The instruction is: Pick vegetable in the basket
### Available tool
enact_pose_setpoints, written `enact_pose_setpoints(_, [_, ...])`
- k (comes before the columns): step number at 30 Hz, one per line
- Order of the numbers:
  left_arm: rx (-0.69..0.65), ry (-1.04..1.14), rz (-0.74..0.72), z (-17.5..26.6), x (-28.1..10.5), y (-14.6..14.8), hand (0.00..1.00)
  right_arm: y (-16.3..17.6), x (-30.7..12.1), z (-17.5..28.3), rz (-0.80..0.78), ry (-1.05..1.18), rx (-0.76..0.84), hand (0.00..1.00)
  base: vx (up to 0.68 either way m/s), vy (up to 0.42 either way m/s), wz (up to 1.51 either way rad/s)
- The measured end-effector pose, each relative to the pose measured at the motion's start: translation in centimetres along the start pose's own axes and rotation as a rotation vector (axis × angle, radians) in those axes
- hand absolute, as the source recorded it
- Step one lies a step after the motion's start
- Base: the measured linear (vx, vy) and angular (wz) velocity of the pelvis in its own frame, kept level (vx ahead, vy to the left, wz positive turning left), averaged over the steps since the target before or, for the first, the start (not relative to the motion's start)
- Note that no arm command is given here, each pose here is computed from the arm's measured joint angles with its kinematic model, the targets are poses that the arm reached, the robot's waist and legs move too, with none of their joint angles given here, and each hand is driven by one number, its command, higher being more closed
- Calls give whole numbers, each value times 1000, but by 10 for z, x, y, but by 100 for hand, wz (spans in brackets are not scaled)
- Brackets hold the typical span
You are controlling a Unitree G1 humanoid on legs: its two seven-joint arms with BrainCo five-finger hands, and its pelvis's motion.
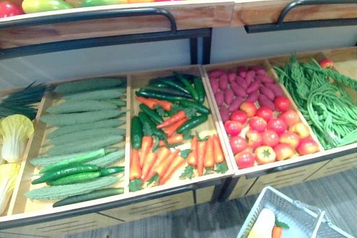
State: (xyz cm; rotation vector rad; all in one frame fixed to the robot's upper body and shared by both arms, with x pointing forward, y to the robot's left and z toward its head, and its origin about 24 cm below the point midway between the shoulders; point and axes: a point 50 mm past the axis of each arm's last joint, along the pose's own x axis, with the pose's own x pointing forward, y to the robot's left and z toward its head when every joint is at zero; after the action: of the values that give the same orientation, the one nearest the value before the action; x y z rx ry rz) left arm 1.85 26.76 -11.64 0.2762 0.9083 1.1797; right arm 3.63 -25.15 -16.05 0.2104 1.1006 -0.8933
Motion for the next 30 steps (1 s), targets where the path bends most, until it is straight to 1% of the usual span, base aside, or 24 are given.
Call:
enact_pose_setpoints(1, [-2,50,8,-10,0,3,0,-1,0,-1,-5,5,10,100,0,-34,20])
enact_pose_setpoints(2, [-4,174,27,-34,-3,9,0,-2,0,-1,-15,12,23,100,4,-13,10])
enact_pose_setpoints(5, [-5,344,49,-65,-12,15,0,-4,1,-1,-40,21,35,100,2,-4,2])
enact_pose_setpoints(7, [15,378,26,-72,-15,15,0,-3,1,-1,-44,22,34,100,0,0,0])
enact_pose_setpoints(9, [58,402,-75,-74,-16,5,0,-1,1,1,-36,20,22,100,0,0,0])
enact_pose_setpoints(10, [74,401,-105,-73,-15,2,0,0,1,2,-34,19,14,100,2,-9,-6])
enact_pose_setpoints(13, [127,366,-287,-65,-11,-11,0,2,3,5,-15,16,-20,100,3,-6,-10])
enact_pose_setpoints(14, [135,357,-318,-63,-9,-14,0,2,3,6,-8,14,-26,100,5,-7,-10])
enact_pose_setpoints(16, [199,307,-425,-55,-6,-21,0,5,4,10,23,3,-60,100,9,-5,-25])
enact_pose_setpoints(17, [216,293,-453,-54,-6,-23,0,6,4,12,31,0,-75,100,12,-6,-34])
enact_pose_setpoints(19, [299,231,-533,-46,-7,-32,0,10,4,15,54,-7,-102,100,16,-15,-28])
enact_pose_setpoints(23, [364,185,-585,-41,-10,-42,0,14,4,17,75,-12,-110,100,17,-15,-19])
enact_pose_setpoints(30, [418,168,-622,-44,-15,-46,0,14,4,18,78,-13,-103,100,15,-9,-35])
